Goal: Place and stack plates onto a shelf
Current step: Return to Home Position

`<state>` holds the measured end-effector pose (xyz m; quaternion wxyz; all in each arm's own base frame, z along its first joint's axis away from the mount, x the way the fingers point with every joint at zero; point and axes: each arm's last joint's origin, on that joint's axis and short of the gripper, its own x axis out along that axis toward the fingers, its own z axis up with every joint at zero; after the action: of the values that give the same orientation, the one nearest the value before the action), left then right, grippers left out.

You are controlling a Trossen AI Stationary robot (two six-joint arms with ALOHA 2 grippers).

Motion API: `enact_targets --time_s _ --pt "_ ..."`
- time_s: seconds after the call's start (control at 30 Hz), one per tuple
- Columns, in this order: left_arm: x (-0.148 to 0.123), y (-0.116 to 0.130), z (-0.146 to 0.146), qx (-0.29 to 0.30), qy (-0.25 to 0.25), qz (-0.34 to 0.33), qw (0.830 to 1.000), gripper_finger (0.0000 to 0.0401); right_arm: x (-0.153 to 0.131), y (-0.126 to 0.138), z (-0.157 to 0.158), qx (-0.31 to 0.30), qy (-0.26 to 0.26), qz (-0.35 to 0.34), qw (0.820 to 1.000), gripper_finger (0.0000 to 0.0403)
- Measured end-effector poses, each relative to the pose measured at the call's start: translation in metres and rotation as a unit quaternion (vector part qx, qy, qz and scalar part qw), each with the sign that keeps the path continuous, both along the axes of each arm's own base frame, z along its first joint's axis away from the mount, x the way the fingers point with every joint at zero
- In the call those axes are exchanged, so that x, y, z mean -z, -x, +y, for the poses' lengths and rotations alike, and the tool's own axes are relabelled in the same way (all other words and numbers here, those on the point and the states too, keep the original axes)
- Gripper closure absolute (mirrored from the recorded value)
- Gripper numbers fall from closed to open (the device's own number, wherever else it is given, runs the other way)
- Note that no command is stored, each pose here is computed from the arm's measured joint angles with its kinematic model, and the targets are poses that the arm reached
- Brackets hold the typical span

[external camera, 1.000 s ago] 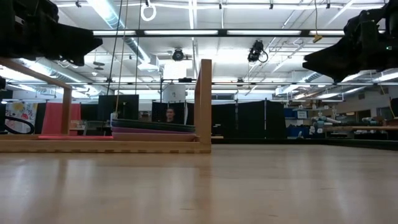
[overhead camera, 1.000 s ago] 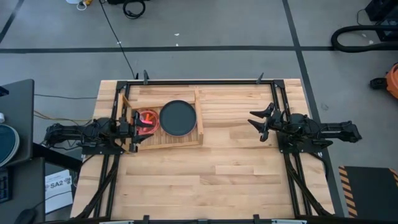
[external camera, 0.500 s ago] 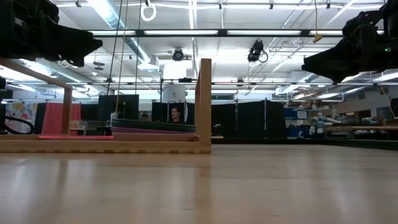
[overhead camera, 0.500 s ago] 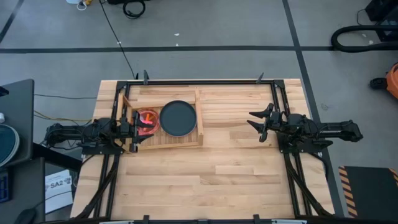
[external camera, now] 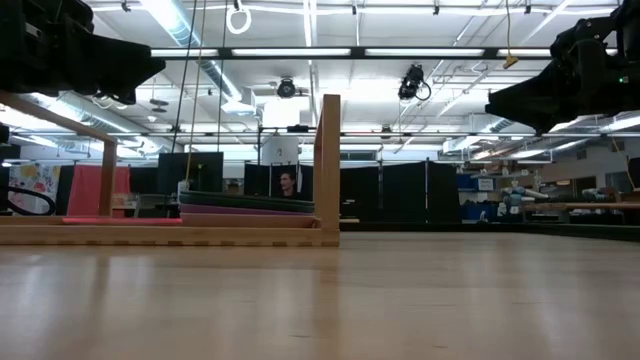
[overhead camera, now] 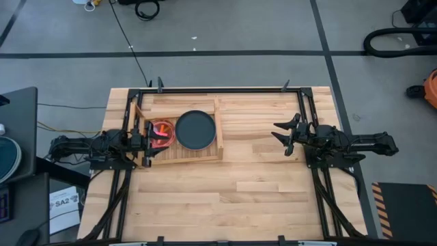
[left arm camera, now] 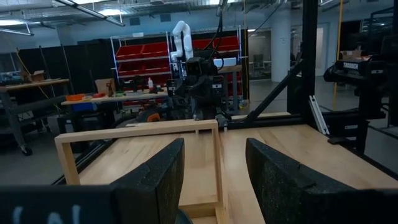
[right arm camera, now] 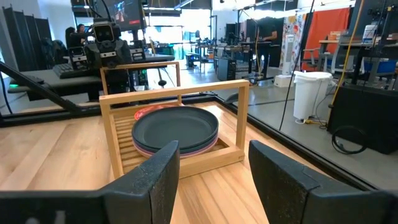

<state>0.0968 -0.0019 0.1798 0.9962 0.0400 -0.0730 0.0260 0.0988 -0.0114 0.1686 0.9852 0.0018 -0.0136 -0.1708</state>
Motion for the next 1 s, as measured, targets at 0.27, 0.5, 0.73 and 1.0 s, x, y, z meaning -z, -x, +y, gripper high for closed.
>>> enact_targets --time_s 0.27,0.5,0.73,1.0 --pt "-0.0004 0.0001 0.0000 0.000 0.000 -0.002 1.000 0.0225 0.0000 0.0000 0.0000 0.000 0.000 0.000 1.000 0.0204" --pt "-0.0005 0.0001 0.0000 0.000 0.000 -0.002 1.000 0.0225 0.0000 0.0000 0.0000 0.000 0.000 0.000 1.000 0.0204" --pt "-0.0006 0.0001 0.0000 0.000 0.000 -0.003 1.000 0.0225 0.0000 0.0000 0.0000 0.000 0.000 0.000 1.000 0.0204" --pt "-0.0014 0.0009 0.0000 0.000 0.000 -0.008 1.000 0.0225 0.0000 0.0000 0.0000 0.000 0.000 0.000 1.000 0.0204"
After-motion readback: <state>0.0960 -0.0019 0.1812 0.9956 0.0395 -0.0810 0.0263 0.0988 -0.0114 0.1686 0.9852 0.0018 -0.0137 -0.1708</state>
